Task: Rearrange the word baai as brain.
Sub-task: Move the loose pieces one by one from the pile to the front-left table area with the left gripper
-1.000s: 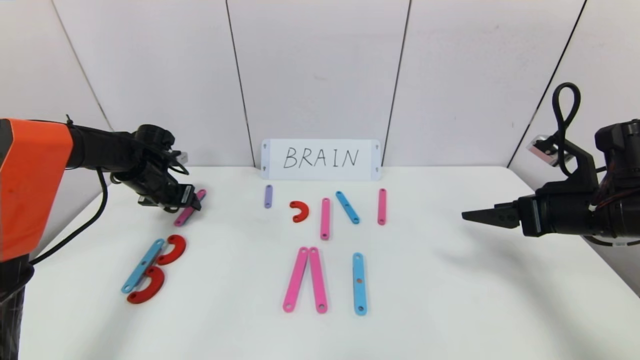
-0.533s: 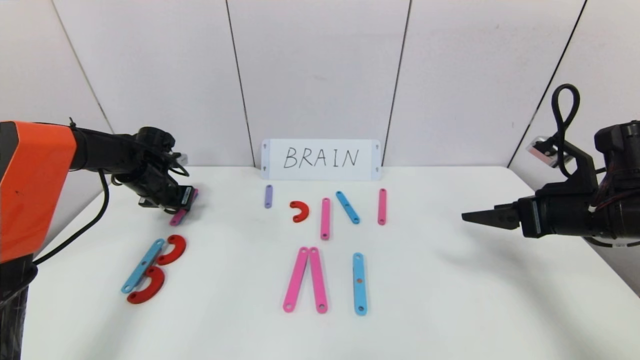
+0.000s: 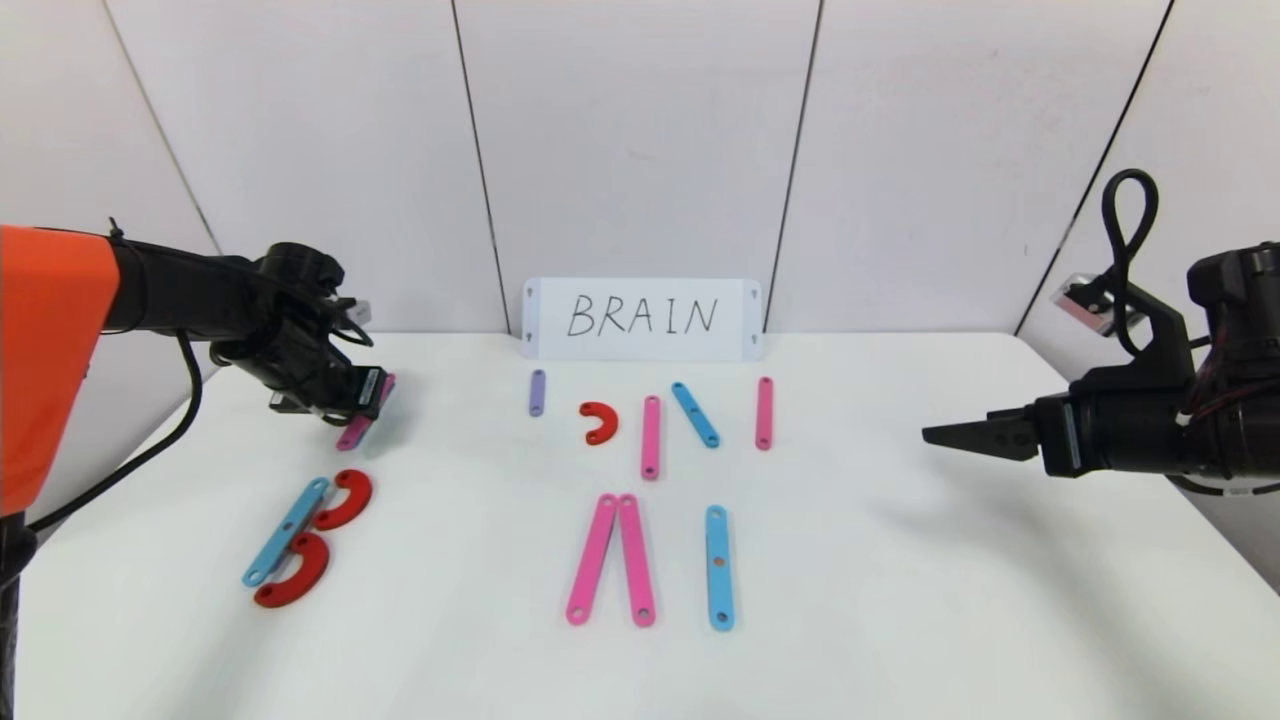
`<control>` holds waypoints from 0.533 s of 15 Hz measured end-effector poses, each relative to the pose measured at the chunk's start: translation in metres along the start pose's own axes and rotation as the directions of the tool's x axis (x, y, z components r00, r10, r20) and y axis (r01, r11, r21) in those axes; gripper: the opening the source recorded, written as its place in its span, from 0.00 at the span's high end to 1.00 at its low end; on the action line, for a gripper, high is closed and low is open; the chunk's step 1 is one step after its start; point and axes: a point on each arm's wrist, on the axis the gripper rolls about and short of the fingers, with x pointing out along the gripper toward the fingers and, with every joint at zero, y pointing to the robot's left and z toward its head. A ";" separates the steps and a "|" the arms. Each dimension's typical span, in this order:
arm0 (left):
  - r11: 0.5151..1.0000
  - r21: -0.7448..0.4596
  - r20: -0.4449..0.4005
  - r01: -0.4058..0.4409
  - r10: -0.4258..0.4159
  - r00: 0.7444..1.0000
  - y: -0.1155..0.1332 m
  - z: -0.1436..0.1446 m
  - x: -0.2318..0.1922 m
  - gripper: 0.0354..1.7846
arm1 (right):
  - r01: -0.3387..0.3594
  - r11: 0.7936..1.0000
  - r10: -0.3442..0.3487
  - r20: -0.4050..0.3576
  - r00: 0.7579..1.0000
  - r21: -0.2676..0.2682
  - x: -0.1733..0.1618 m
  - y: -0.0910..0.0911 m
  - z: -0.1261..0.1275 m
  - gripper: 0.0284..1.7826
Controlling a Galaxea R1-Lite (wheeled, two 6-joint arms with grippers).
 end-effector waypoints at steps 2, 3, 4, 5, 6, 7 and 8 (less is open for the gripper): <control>1.000 -0.013 0.001 0.022 -0.022 1.000 -0.015 -0.005 -0.017 0.85 | -0.002 1.000 0.002 -0.002 1.000 0.000 0.000 0.000 0.000 0.03; 0.999 -0.028 -0.004 0.034 -0.035 0.999 -0.025 -0.010 -0.026 0.85 | -0.002 1.000 0.002 -0.002 1.000 0.000 0.000 0.000 0.000 0.03; 0.998 -0.042 -0.017 0.045 -0.045 0.999 -0.034 -0.018 -0.034 0.85 | -0.003 1.000 0.003 -0.003 1.000 0.000 0.001 0.000 -0.001 0.03; 0.997 -0.054 -0.036 0.050 -0.052 0.998 -0.043 -0.026 -0.041 0.85 | -0.003 1.000 0.003 -0.004 1.000 0.001 0.001 0.000 -0.001 0.03; 0.997 -0.064 -0.061 0.046 -0.050 0.997 -0.051 -0.037 -0.046 0.85 | -0.003 1.000 0.003 -0.006 1.000 0.001 0.002 0.000 -0.001 0.03; 0.997 -0.065 -0.085 0.039 -0.044 0.995 -0.058 -0.048 -0.051 0.85 | -0.003 1.000 0.003 -0.008 1.000 0.001 0.002 0.000 -0.001 0.03; 0.998 -0.061 -0.111 0.031 -0.037 0.993 -0.065 -0.060 -0.055 0.85 | -0.004 1.000 0.004 -0.010 1.000 0.001 0.003 0.001 -0.001 0.03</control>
